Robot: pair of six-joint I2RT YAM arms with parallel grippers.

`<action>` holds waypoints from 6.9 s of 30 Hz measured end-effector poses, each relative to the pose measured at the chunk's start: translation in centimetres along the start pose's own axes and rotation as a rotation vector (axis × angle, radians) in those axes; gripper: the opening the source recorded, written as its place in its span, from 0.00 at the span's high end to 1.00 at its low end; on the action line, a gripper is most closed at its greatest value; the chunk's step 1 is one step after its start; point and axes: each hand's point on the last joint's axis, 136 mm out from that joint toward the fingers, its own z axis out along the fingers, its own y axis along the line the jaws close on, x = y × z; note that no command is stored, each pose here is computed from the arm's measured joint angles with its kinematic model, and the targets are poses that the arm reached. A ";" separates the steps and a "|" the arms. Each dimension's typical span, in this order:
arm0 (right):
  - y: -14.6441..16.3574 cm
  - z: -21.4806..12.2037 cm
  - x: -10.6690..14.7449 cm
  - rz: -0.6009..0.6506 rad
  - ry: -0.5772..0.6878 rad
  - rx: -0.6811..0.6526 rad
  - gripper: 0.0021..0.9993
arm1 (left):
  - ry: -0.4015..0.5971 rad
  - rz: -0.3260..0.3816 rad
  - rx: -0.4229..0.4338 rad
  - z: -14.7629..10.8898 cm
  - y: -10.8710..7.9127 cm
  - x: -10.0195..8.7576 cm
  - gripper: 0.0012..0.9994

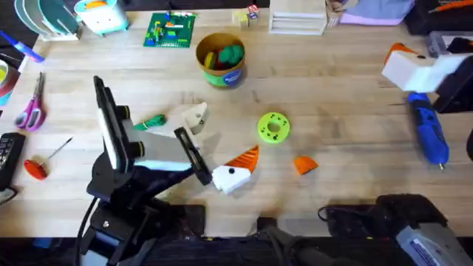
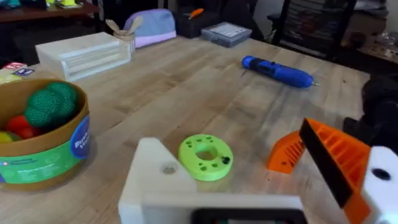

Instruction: Pick up the gripper from the table and insert it into the empty holder that is missing its gripper. Then pick up a screw, insert it into the mounting hole, and use the screwdriver to tighten it. Finally, clean up the table by picking up the vegetable and placing it into the bucket.

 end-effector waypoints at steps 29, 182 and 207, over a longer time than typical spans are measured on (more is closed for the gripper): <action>12.2 -3.8 7.6 -0.352 0.569 -0.516 0.01 | 0.007 -0.002 0.045 0.0 -0.8 0.1 0.01; 28.2 3.9 11.2 0.570 1.099 -1.426 0.99 | 0.006 -0.009 0.040 0.0 -0.7 0.1 0.01; 31.0 4.6 11.5 0.611 1.165 -1.410 0.99 | 0.003 -0.024 0.008 0.0 -0.1 0.1 0.01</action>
